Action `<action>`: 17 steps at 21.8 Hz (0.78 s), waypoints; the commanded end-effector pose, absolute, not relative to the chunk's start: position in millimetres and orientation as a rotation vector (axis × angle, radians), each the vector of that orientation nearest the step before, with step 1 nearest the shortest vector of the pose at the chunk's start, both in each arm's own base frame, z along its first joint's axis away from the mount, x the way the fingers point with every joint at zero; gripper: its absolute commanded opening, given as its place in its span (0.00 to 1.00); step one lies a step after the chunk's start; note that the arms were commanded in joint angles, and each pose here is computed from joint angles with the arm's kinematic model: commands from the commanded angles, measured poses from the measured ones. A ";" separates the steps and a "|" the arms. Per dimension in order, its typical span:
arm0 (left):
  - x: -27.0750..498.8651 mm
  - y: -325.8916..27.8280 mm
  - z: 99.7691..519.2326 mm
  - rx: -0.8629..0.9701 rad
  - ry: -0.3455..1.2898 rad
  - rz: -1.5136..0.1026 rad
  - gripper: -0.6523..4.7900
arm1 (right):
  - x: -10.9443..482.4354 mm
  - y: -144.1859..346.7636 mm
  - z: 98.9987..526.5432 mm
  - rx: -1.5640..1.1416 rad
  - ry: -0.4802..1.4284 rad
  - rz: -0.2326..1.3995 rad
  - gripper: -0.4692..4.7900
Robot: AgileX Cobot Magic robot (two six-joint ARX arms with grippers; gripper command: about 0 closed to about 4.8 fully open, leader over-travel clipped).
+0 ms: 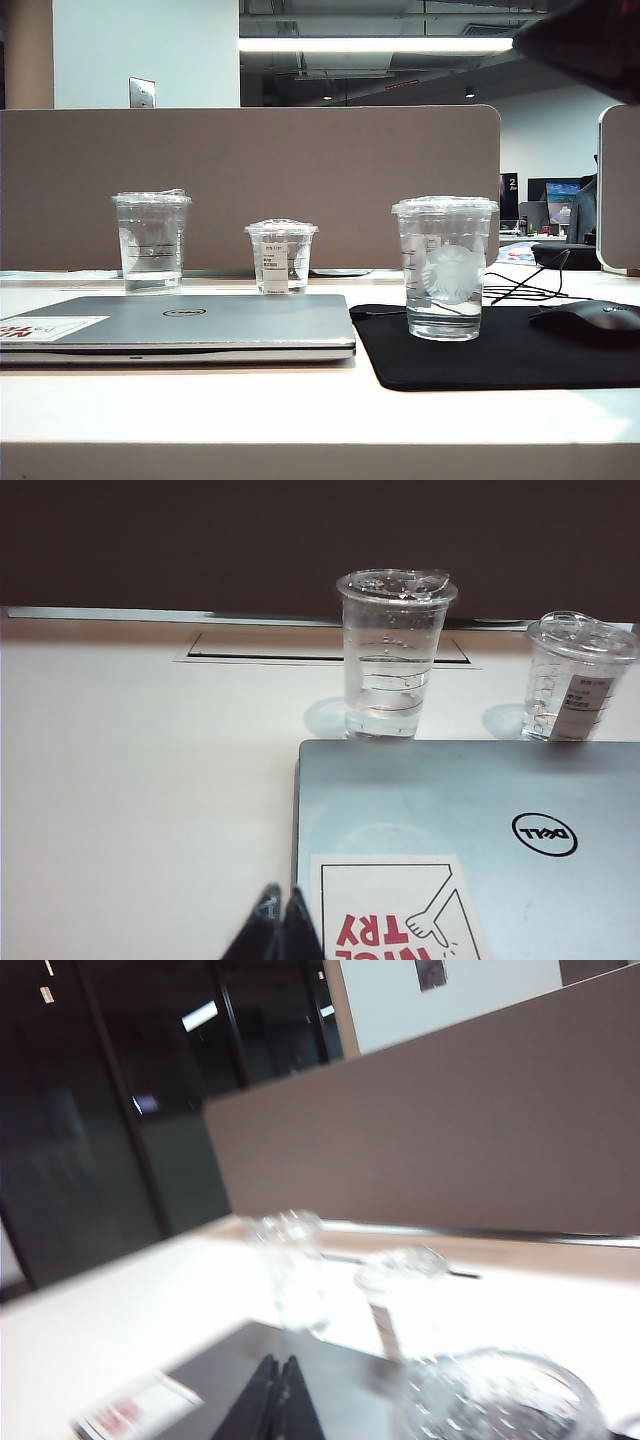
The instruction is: Pick up the coffee cup on the right and place it on the right side of the laptop.
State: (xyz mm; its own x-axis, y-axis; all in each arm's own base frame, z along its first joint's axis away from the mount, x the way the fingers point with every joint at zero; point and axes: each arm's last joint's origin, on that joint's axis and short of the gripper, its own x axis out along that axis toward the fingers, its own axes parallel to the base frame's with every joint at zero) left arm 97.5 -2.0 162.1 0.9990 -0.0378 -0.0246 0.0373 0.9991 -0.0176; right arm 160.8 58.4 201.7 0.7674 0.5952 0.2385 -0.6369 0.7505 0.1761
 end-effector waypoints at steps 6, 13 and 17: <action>97.3 -1.8 163.9 -0.015 0.015 -0.035 0.11 | 138.7 27.5 179.0 0.001 0.162 0.152 0.07; 97.3 -1.9 163.9 -0.015 0.016 -0.038 0.11 | 118.6 5.0 175.7 0.018 0.040 0.045 0.07; 97.3 -1.9 163.8 -0.015 0.016 -0.038 0.11 | 110.2 -0.4 168.4 0.025 -0.023 0.009 0.07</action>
State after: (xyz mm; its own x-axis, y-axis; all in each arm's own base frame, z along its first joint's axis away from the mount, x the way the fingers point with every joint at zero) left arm 97.5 -2.0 162.1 0.9990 -0.0370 -0.0246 0.0366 0.9992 -0.0176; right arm 111.6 0.2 166.4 0.9999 0.0050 -0.0116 -0.0047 0.9998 0.0212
